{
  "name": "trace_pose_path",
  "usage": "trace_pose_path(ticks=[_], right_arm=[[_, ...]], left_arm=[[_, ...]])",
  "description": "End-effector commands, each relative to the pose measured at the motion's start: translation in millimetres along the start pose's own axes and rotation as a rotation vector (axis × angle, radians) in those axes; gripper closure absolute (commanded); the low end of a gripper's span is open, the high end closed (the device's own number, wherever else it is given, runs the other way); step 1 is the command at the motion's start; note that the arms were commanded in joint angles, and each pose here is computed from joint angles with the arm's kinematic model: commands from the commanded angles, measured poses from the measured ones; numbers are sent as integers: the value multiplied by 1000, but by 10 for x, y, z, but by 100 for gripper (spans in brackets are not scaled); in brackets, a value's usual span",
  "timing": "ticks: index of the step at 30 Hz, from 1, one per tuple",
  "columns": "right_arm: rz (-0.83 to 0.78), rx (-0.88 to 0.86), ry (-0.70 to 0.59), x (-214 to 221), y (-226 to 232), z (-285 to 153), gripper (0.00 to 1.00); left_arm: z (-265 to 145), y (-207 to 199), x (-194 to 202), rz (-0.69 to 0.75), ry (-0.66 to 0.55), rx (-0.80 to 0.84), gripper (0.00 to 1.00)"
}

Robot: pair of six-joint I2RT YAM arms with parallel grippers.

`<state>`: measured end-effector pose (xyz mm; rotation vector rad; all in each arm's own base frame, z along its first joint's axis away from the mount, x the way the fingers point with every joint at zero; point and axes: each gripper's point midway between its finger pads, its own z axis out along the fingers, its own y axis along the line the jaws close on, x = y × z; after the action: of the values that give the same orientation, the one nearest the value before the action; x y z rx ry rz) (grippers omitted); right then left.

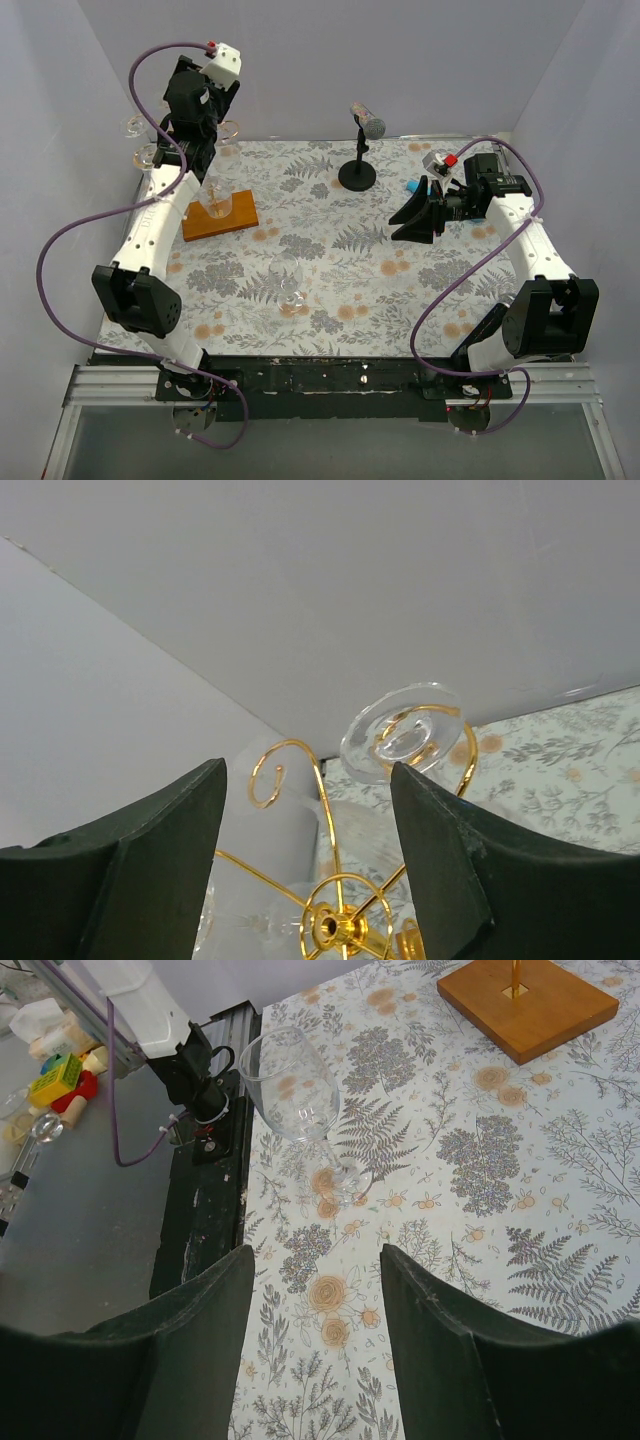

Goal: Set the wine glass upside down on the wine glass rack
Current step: Turn the wine glass upside down at the wine rack, then pick up the wine glass at the center of the board.

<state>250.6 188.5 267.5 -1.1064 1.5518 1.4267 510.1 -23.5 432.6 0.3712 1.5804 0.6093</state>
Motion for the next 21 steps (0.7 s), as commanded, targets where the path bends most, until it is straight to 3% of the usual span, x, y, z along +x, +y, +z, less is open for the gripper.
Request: trace_pose_path(ticks=[1,11,16,21], right_arm=[[-33,-13,-12,-107,38,9,39],[-55,-6,4,-48,5,27,39],[-91,16,32,7,-34,43,38],[-163,107,96,57,-162,76,38]], left_arm=[[-342,236,-448,-174,-132,25,33],[-911,129,-911,-573,-254,244,16],[-1303,-30,-865,-709,-226,375,3],[-1798,-159,-731,-820,-210,487,2]])
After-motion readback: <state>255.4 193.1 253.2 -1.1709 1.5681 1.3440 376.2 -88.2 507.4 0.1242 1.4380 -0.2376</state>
